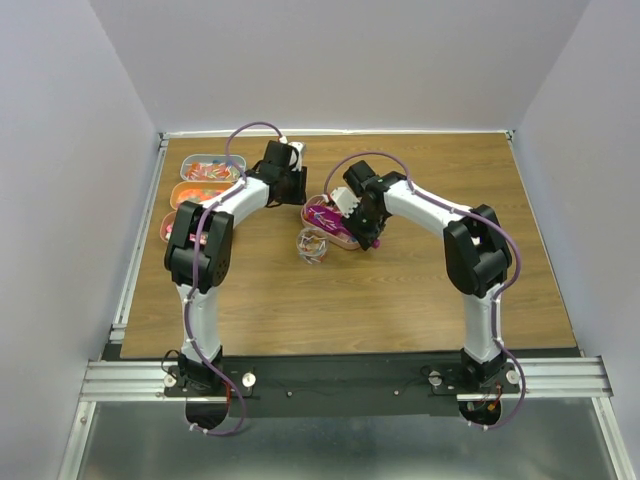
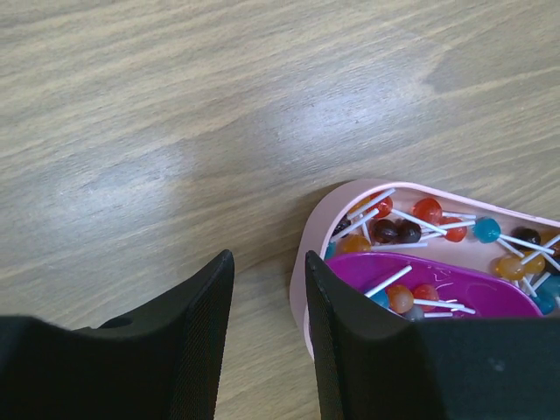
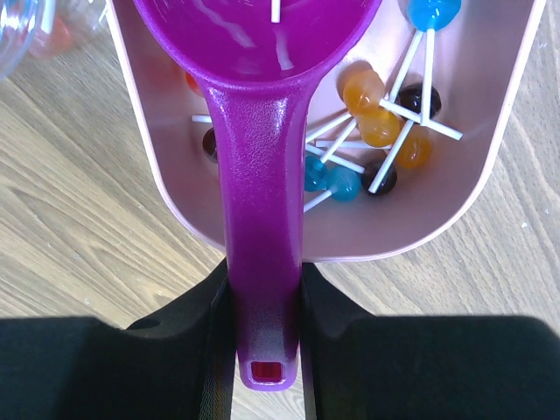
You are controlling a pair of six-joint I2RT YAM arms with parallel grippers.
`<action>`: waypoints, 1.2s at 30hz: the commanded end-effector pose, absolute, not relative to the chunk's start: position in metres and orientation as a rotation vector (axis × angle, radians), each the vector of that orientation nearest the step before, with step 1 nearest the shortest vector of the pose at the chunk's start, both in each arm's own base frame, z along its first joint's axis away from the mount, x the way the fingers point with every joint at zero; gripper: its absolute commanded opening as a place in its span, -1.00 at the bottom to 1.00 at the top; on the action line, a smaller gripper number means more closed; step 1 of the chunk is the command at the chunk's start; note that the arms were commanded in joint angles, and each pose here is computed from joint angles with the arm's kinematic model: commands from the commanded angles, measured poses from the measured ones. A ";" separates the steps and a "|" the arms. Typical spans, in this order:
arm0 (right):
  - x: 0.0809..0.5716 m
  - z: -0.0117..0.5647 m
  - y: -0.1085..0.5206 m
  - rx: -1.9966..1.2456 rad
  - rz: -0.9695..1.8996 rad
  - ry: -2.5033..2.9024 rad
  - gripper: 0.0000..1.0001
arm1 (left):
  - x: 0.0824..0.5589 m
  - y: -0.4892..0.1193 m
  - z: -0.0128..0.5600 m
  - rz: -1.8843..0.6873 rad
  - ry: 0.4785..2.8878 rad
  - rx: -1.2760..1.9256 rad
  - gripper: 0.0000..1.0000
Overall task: Pack the candies
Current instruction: Scoop the fake candies from the storage box.
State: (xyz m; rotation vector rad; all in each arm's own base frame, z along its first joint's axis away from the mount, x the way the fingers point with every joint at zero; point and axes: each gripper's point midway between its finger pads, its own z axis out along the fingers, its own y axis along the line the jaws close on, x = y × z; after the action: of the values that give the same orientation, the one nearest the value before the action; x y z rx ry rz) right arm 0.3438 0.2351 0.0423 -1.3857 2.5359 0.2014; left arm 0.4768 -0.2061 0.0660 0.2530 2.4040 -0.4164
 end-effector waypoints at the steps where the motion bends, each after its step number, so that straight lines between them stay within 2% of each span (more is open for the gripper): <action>1: 0.362 0.054 0.267 -1.337 0.303 2.396 -0.99 | 0.468 -0.225 0.092 -0.522 2.357 0.279 -0.07; 26: 0.354 0.063 0.227 -1.222 0.258 2.413 -0.99 | 0.467 -0.218 0.139 -0.573 2.231 0.231 -0.07; 36: 0.355 0.104 0.210 -1.143 0.145 2.346 -0.99 | 0.468 -0.176 0.206 -0.478 2.057 0.121 -0.02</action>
State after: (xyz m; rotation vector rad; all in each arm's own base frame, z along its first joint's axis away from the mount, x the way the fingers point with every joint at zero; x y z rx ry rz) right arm 0.3465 0.2201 0.0731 -1.2270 2.4135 0.2215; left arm 0.4612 -0.1996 0.1533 0.1860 2.2050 -0.5344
